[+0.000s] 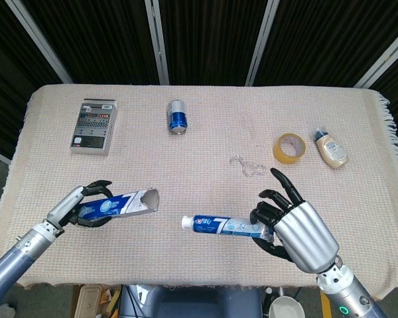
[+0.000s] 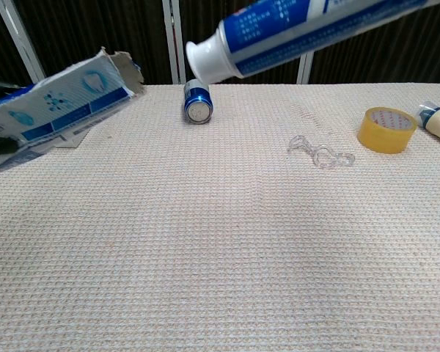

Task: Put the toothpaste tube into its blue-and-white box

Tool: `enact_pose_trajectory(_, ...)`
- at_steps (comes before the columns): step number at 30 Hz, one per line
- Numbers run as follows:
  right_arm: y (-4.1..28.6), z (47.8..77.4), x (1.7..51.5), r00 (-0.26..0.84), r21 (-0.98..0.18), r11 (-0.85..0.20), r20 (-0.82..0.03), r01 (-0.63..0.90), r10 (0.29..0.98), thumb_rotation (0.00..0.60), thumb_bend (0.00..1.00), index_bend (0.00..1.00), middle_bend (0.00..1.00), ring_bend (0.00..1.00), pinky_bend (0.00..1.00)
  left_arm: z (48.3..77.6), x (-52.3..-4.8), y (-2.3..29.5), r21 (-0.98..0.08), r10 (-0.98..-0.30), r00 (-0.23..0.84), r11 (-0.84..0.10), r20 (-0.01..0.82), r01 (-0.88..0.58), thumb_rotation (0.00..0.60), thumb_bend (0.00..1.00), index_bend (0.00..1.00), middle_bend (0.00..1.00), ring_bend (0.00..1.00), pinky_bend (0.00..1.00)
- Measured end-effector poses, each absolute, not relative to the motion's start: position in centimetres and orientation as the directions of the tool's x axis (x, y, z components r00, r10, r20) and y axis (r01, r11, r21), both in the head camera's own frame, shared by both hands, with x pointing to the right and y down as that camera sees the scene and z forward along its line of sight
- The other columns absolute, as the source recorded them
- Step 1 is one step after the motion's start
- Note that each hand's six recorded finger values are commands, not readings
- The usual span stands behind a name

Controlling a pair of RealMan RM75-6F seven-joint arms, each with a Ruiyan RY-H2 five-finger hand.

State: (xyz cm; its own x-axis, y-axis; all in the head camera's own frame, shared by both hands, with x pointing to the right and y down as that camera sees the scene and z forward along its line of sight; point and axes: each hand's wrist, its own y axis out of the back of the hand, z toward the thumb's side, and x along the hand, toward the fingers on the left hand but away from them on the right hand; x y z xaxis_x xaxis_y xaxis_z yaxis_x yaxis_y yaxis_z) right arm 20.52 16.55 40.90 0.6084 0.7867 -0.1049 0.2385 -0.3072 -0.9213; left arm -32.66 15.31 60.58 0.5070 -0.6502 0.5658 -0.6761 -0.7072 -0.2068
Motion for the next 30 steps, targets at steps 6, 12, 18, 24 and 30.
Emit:
enact_pose_trajectory(6,15.1,40.8,19.6,0.616,-0.917,-0.304,-0.086,0.259,0.783,0.600,0.38,0.63,0.67,0.33,0.00,60.9,-28.5,15.8,-0.158,-0.605,0.596,-0.759,0.527,-0.631,0.600,0.30,0.50,0.42,0.12,0.12)
enact_pose_trajectory(12,14.2,41.1,19.2,0.605,-0.908,-0.315,-0.092,0.275,0.791,0.600,0.38,0.63,0.67,0.33,0.00,59.6,-27.8,15.7,-0.162,-0.607,0.616,-0.766,0.502,-0.623,0.600,0.30,0.51,0.42,0.12,0.12)
enact_pose_trajectory(18,14.1,41.2,19.5,0.589,-0.906,-0.315,-0.094,0.284,0.803,0.600,0.38,0.63,0.67,0.33,0.00,58.4,-28.5,15.6,-0.185,-0.620,0.606,-0.759,0.499,-0.624,0.600,0.30,0.51,0.42,0.12,0.12)
enact_pose_trajectory(24,14.1,41.1,19.7,0.586,-0.903,-0.318,-0.097,0.288,0.804,0.600,0.39,0.63,0.67,0.33,0.00,58.0,-28.9,15.6,-0.188,-0.631,0.595,-0.748,0.498,-0.637,0.600,0.30,0.51,0.42,0.12,0.12)
enact_pose_trajectory(30,14.3,41.6,19.2,0.599,-0.898,-0.339,-0.112,0.281,0.793,0.600,0.39,0.63,0.67,0.33,0.00,58.1,-28.1,15.8,-0.184,-0.626,0.608,-0.755,0.489,-0.629,0.600,0.30,0.51,0.42,0.12,0.12)
